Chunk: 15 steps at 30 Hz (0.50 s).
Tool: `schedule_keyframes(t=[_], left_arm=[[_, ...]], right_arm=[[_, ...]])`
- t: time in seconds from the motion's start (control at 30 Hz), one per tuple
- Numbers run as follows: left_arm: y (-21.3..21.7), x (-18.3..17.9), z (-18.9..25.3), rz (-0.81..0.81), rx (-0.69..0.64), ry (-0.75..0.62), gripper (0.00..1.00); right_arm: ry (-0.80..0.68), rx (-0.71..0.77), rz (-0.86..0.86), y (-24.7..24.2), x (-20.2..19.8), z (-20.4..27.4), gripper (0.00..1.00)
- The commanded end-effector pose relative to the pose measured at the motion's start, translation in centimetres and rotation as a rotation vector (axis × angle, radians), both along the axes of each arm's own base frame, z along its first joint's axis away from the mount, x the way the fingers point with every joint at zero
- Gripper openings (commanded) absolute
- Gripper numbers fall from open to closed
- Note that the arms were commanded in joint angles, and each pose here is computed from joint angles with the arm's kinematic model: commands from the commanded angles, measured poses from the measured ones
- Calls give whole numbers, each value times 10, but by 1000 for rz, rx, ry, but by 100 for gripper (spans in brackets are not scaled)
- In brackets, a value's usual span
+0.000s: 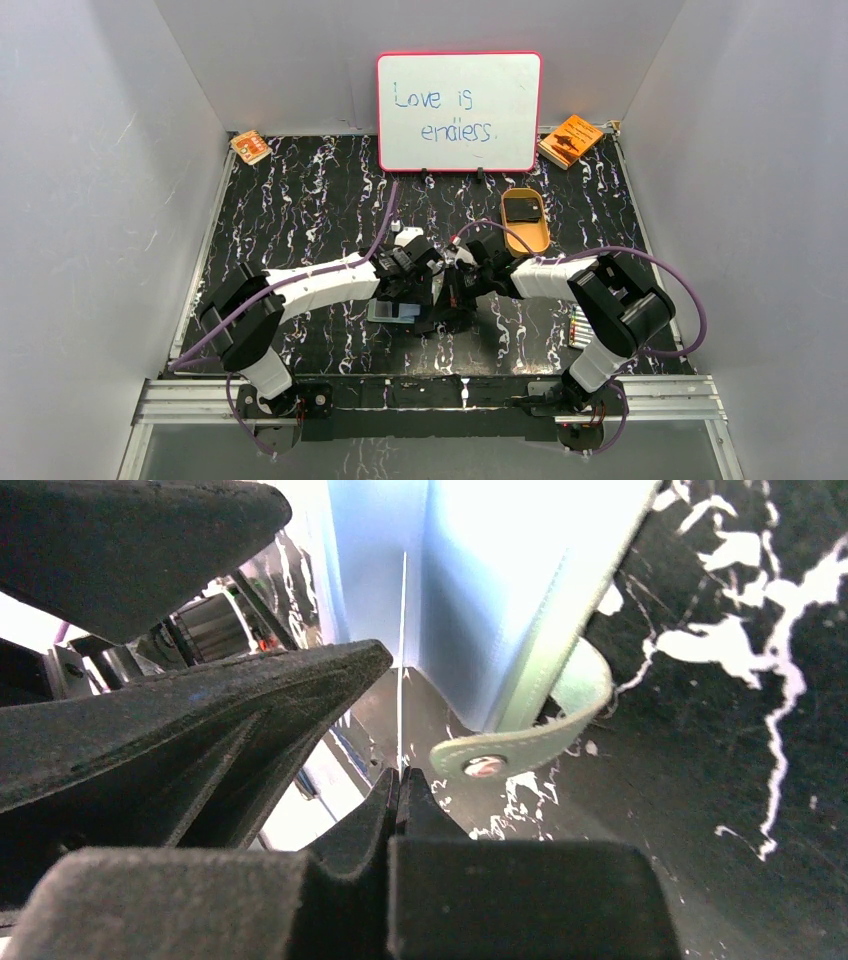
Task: Put the credit cards into the card holder
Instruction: Turn over the card slot in the card holder.
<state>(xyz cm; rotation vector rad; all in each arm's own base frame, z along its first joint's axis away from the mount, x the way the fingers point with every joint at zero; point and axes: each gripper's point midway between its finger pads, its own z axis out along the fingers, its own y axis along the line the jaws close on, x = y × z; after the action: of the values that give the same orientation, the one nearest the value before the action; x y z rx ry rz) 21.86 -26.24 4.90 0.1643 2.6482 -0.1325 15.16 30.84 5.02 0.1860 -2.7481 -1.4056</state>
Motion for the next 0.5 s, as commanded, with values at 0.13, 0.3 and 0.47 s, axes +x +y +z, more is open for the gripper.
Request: schedule_keyframes(t=[0.13, 0.3, 0.47], left_arm=[[9, 7, 30, 20, -8, -73, 62], [11, 8, 30, 22, 2, -83, 59], [13, 8, 28, 21, 11, -82, 52]], right_arm=[[-65, 97, 15, 11, 6, 20, 0], [-65, 85, 12, 10, 6, 17, 0], [-57, 65, 11, 7, 4, 11, 0]])
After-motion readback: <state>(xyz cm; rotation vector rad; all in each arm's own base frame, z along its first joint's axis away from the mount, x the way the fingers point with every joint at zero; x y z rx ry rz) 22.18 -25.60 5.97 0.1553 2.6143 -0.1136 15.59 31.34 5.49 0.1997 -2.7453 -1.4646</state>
